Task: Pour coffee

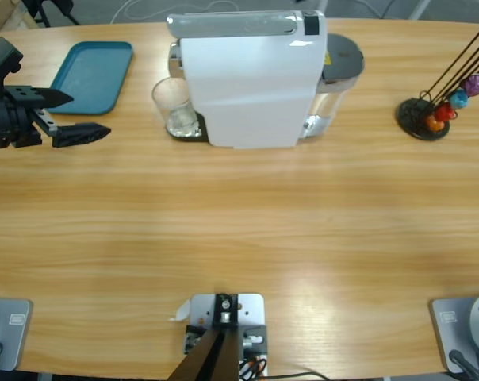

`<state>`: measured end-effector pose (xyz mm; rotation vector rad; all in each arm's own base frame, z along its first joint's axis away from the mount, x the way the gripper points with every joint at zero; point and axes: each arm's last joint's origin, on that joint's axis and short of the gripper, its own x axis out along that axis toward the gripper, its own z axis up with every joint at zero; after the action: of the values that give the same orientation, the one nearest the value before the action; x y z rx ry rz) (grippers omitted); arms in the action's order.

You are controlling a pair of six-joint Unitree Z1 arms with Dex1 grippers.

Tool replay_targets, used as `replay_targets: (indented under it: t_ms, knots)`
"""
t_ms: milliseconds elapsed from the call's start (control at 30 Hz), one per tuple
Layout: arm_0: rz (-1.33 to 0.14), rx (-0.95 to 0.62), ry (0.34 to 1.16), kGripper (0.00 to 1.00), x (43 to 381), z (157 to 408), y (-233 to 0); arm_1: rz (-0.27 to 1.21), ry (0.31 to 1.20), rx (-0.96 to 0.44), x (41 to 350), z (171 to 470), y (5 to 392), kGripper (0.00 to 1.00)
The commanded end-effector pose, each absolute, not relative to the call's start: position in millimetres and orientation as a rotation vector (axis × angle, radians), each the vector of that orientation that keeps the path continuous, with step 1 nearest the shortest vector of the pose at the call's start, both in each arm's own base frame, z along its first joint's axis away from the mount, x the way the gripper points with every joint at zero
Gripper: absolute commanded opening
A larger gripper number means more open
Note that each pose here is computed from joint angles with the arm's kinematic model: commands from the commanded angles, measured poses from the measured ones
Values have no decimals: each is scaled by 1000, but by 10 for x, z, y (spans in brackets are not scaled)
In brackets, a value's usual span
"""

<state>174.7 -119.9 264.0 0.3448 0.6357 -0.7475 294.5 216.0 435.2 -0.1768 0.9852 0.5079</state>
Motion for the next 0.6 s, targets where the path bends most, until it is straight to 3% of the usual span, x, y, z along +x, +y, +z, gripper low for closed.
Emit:
replay_targets:
  t_ms: [33, 167, 233, 433, 600]
  knots:
    - [-760, 341, 646, 1000, 1714, 2594, -1212, 518, 1024, -172, 2910, 4351, 2171, 1000]
    - [-762, 338, 635, 1000, 1692, 2613, -1198, 568, 944, -145, 2346, 4714, 1841, 1000]
    - [-761, 336, 623, 1000, 1671, 2637, -1184, 589, 941, -147, 2055, 4687, 1701, 1000]
    - [-791, 327, 617, 1000, 1660, 2654, -1199, 628, 926, -106, 1428, 4174, 1254, 1000]
    - [-804, 302, 605, 1000, 1545, 2704, -1139, 672, 738, -188, 1200, 3410, 1040, 1000]
